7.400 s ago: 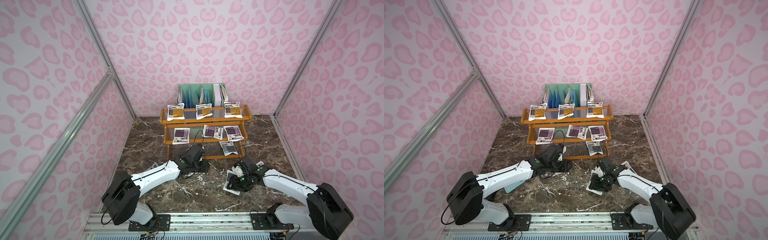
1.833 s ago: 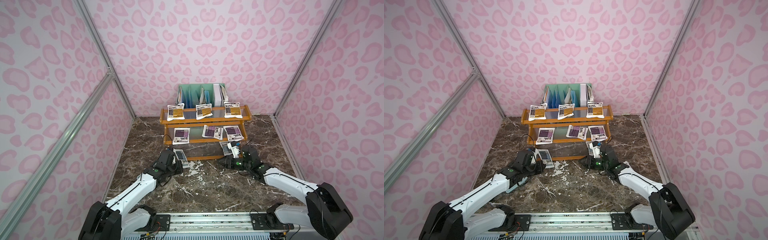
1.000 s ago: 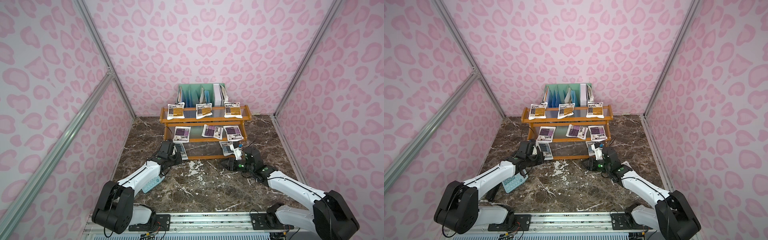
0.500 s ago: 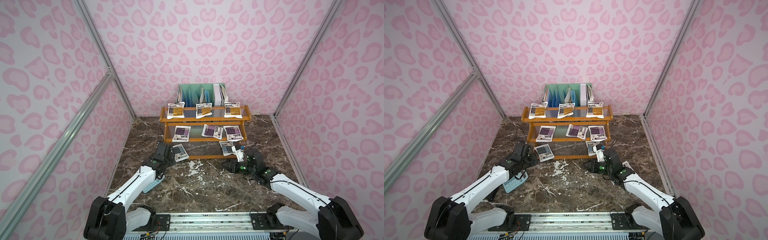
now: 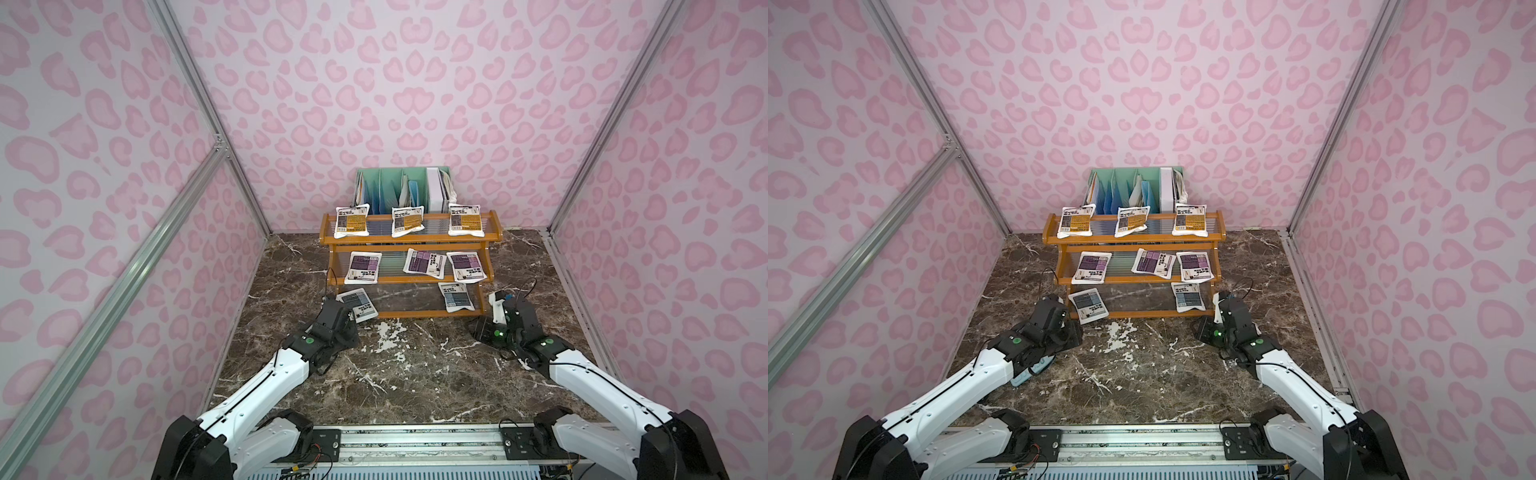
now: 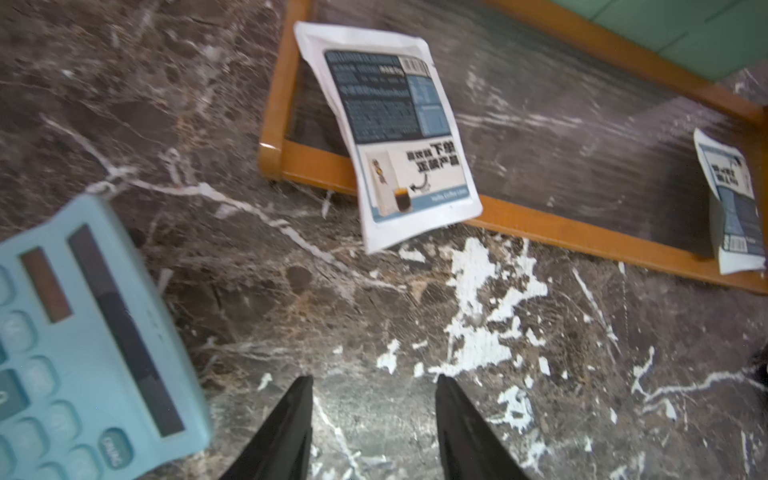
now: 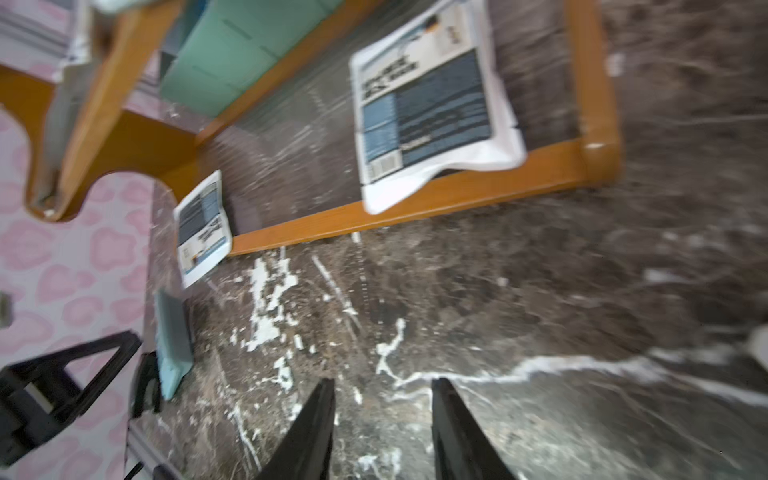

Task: Place the bagged coffee beans on the shelf by color
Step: Move the bagged coffee beans to the center of the board.

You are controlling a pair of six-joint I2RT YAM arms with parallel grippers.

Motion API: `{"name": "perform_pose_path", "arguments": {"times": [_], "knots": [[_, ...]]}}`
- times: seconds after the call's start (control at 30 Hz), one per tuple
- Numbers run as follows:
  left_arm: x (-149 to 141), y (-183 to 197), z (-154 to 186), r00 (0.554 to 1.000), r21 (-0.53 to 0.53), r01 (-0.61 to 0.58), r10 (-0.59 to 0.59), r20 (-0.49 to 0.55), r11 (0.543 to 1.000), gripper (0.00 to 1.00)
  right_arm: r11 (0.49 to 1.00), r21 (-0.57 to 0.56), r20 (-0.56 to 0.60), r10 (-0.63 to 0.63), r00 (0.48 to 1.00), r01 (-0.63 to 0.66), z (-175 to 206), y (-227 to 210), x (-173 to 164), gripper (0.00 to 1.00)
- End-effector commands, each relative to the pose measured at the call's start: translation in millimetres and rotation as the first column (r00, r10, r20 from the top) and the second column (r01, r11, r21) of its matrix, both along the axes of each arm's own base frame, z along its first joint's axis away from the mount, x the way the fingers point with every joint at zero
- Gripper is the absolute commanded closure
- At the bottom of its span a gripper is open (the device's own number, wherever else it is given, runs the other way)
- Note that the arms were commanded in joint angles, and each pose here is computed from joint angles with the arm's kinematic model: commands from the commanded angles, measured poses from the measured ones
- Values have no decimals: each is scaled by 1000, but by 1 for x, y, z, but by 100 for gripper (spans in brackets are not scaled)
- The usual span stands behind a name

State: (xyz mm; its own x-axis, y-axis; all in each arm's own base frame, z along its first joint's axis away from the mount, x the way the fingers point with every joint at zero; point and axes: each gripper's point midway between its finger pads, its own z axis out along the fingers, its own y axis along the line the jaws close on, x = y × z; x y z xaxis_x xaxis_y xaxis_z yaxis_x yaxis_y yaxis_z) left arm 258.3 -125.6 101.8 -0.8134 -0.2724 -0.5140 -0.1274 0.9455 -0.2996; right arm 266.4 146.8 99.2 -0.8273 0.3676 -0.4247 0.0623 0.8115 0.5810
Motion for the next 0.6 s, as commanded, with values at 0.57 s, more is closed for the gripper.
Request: {"name": "perform_pose_path", "arguments": {"times": [0.57], "knots": [[1,-79,-21,989,-37,139,-141,-50,990,49,846,-283,-204,-514,833,453,-72,-165,-37,57]]}}
